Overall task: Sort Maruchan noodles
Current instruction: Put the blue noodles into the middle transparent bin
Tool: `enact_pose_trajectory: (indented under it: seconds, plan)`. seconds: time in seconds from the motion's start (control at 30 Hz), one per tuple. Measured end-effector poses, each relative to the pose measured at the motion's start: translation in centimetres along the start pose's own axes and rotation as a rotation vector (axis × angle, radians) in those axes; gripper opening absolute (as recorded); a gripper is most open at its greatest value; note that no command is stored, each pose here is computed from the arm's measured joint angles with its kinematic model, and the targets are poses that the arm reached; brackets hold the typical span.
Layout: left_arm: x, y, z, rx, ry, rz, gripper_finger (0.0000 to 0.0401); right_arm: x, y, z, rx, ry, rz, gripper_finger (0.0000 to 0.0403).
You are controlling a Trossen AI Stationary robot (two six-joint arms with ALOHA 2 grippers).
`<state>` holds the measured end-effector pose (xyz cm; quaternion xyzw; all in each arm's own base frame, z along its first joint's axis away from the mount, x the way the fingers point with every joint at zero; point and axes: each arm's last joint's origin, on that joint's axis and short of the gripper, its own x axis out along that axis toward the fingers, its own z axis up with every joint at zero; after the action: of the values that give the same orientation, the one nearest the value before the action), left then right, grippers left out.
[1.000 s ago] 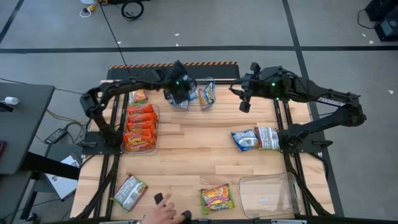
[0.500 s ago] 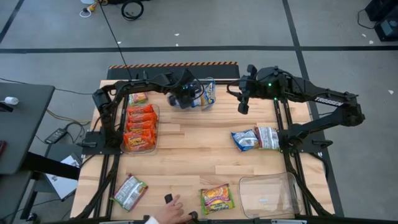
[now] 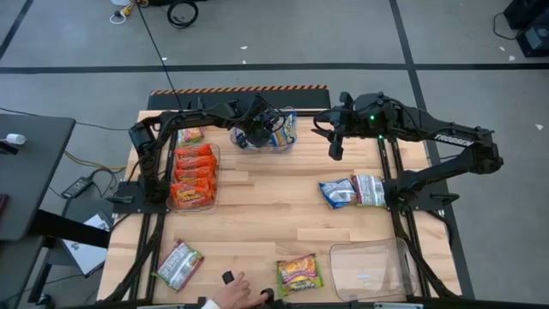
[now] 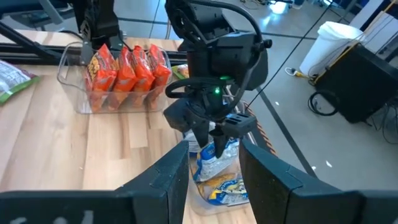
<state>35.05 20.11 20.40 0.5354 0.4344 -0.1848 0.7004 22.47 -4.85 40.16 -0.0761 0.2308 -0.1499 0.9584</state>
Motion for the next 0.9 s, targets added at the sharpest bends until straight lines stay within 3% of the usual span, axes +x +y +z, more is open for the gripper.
enact_pose_trajectory:
  seconds: [0.27, 0.37, 0.5, 0.7, 0.9]
  plan:
    - [0.0, 0.4, 0.0, -0.102, 0.009, 0.046, 0.021, 0.0, 0.1, 0.0, -0.002, 0.001, 0.005, 0.0147]
    - [0.0, 0.4, 0.2, -0.105, 0.003, 0.038, 0.0183, 0.0, 0.1, 0.0, -0.002, 0.002, 0.005, 0.0147]
    - [0.7, 0.2, 1.0, -0.089, -0.022, 0.017, 0.0119, 0.0, 0.1, 0.0, -0.002, 0.002, 0.005, 0.0147]
    - [1.4, 0.4, 3.2, 0.124, -0.016, 0.055, 0.0035, 0.0, 0.1, 0.0, -0.002, 0.002, 0.005, 0.0147]
    - [1.5, 0.6, 3.7, 0.28, -0.001, 0.078, 0.0019, 0.0, 0.1, 0.0, 0.034, 0.003, 0.004, 0.0147]
